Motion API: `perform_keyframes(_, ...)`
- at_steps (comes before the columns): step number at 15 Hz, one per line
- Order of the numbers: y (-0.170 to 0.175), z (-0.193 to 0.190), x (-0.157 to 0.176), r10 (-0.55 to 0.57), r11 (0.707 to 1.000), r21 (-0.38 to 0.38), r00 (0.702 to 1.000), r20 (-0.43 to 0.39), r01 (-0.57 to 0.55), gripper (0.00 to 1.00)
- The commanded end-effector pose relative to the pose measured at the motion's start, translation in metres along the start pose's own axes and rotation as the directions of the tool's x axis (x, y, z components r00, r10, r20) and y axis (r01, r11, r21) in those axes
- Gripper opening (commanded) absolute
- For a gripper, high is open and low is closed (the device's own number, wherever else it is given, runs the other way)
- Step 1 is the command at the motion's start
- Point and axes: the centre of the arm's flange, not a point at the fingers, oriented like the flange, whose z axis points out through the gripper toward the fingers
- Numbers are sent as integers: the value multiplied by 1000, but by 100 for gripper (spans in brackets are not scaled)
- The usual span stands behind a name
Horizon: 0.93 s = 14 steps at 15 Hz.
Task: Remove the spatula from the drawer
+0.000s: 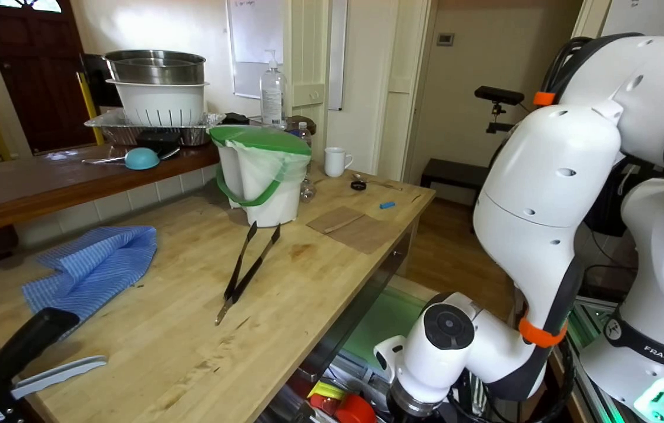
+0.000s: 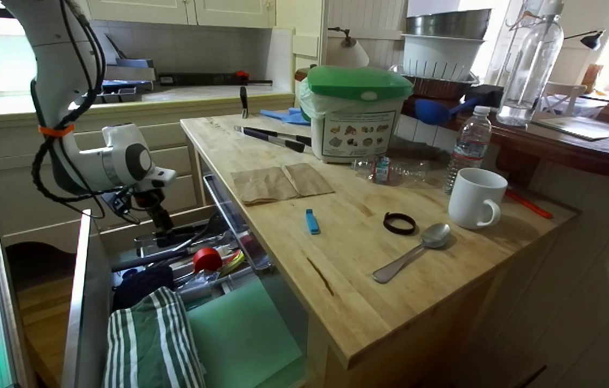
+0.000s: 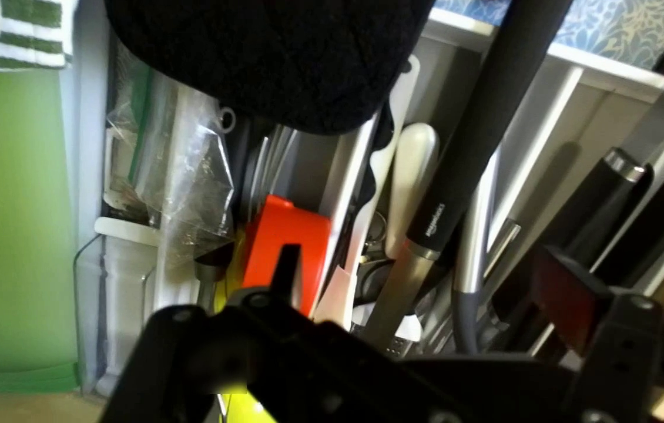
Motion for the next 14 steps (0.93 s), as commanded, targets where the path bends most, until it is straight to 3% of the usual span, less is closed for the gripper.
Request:
perform_keyframes(1, -13, 39, 16, -5, 998, 57, 1000, -20, 6, 100)
perform_keyframes(4, -21, 62, 23, -13, 998, 56, 1000, -16, 14, 100)
perform_keyframes(11, -45, 96, 45, -58, 997, 43, 996, -62, 60, 78)
perform_keyframes(14, -53, 108, 54, -61, 997, 45, 996, -68, 64, 81)
